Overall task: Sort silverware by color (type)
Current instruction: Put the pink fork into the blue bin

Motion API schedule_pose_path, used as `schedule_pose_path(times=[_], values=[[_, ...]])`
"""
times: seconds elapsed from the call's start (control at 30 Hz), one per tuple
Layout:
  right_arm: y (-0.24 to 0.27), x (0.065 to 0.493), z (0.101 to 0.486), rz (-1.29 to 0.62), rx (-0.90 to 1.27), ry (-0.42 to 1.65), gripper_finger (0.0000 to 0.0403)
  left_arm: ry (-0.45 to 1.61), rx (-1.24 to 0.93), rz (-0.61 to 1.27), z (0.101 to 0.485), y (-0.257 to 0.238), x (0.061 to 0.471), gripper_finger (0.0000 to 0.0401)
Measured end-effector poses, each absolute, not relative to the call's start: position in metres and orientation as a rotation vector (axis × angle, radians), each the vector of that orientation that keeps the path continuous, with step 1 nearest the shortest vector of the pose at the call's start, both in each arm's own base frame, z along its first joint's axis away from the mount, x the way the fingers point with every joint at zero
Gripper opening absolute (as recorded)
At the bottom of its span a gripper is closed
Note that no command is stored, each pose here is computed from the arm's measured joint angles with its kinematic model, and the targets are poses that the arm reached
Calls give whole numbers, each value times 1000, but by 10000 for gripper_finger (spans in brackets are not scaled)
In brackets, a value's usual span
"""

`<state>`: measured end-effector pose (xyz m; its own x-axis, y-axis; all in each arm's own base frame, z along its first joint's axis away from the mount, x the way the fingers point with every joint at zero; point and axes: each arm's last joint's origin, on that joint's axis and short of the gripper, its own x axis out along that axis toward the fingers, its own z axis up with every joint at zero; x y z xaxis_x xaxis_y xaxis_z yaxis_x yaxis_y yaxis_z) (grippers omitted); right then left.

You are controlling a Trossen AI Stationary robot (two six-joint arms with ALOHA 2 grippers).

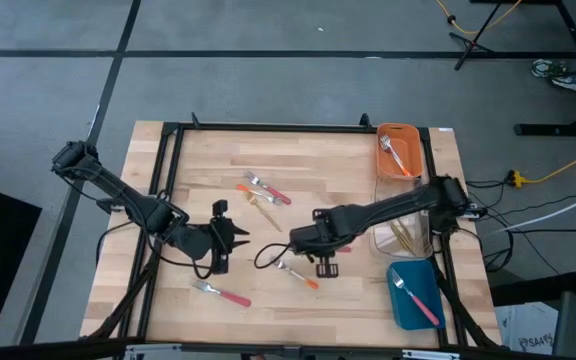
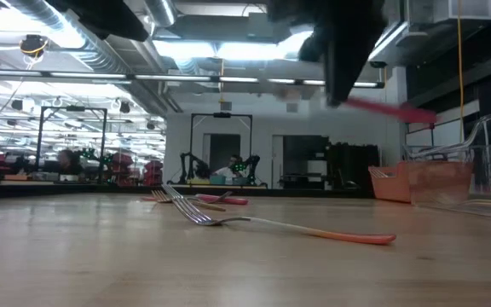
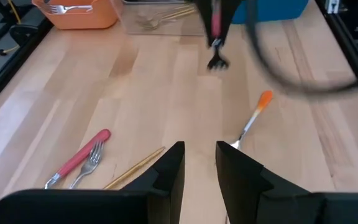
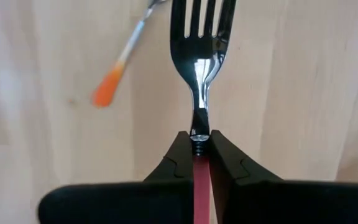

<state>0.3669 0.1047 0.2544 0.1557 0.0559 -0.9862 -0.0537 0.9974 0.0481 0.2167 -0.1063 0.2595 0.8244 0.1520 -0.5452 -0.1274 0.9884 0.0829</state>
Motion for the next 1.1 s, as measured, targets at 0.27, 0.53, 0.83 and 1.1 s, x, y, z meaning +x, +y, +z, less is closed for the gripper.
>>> schedule_pose_path(times=[0.27, 0.53, 0.83, 1.1], values=[[124, 331, 293, 32, 189, 1426, 6, 575, 48, 167, 260, -106, 217, 85], [167, 289, 309, -19, 277, 1505, 10, 573, 48, 169, 260, -106, 217, 85], [210, 247, 304, -252, 394, 1608, 10, 566, 51, 183, 260, -105, 217, 85], [240, 210, 291, -470, 482, 1625, 10, 564, 54, 189, 260, -105, 217, 85]])
